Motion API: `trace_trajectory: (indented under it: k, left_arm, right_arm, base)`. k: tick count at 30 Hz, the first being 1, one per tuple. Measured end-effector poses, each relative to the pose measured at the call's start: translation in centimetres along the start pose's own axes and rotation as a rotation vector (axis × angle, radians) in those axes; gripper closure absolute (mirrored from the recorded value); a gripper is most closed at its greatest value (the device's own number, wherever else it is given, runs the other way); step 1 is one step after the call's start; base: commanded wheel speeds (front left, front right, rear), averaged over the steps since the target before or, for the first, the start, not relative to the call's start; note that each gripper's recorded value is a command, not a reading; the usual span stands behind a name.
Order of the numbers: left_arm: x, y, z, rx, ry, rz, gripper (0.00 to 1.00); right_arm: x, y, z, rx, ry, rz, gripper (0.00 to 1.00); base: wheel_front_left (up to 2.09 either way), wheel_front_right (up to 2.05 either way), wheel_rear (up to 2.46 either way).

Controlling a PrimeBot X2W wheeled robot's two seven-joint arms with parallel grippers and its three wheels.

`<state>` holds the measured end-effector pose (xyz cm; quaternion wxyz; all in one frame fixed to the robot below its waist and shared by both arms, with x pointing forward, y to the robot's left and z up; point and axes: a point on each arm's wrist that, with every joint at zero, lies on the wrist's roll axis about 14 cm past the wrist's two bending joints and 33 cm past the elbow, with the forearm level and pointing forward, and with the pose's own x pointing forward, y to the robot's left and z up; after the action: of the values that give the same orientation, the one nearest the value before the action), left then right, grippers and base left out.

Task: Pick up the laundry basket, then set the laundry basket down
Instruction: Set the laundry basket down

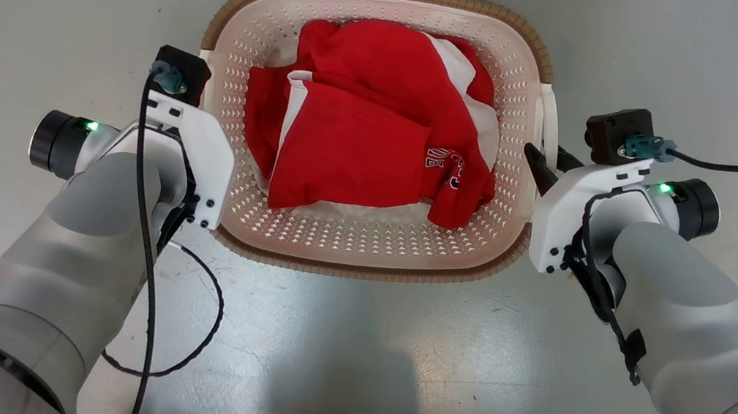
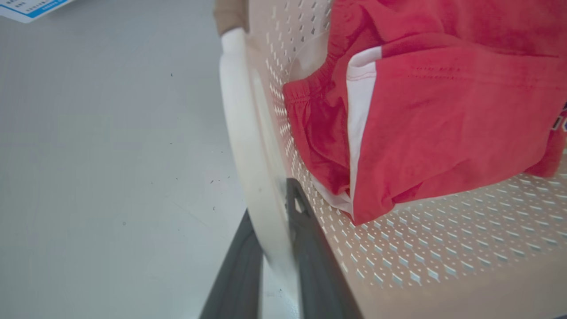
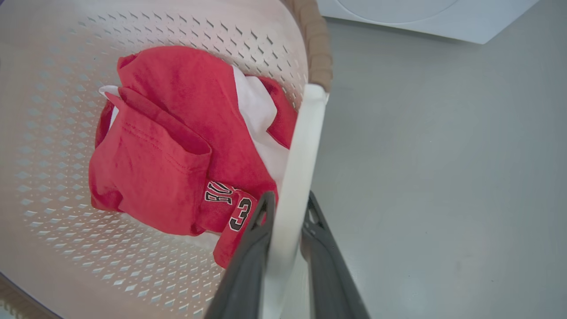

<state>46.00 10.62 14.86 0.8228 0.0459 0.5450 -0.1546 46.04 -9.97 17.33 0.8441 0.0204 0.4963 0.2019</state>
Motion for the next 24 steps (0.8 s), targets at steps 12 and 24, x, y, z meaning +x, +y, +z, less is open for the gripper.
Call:
trace_trajectory:
  k: [12, 24]
  left_arm:
    - [0.2, 0.3, 0.1, -0.003, 0.008, 0.019, 0.34]
    - [-0.4, 0.6, 0.9, -0.027, -0.006, 0.054, 0.00]
  right_arm:
    - [0.0, -0.5, -0.1, -0.008, -0.019, -0.020, 0.00]
    - [-0.3, -0.3, 2.8, -0.040, -0.108, -0.028, 0.00]
  base:
    - [0.00, 0.00, 0.00]
    - [0.00, 0.00, 0.00]
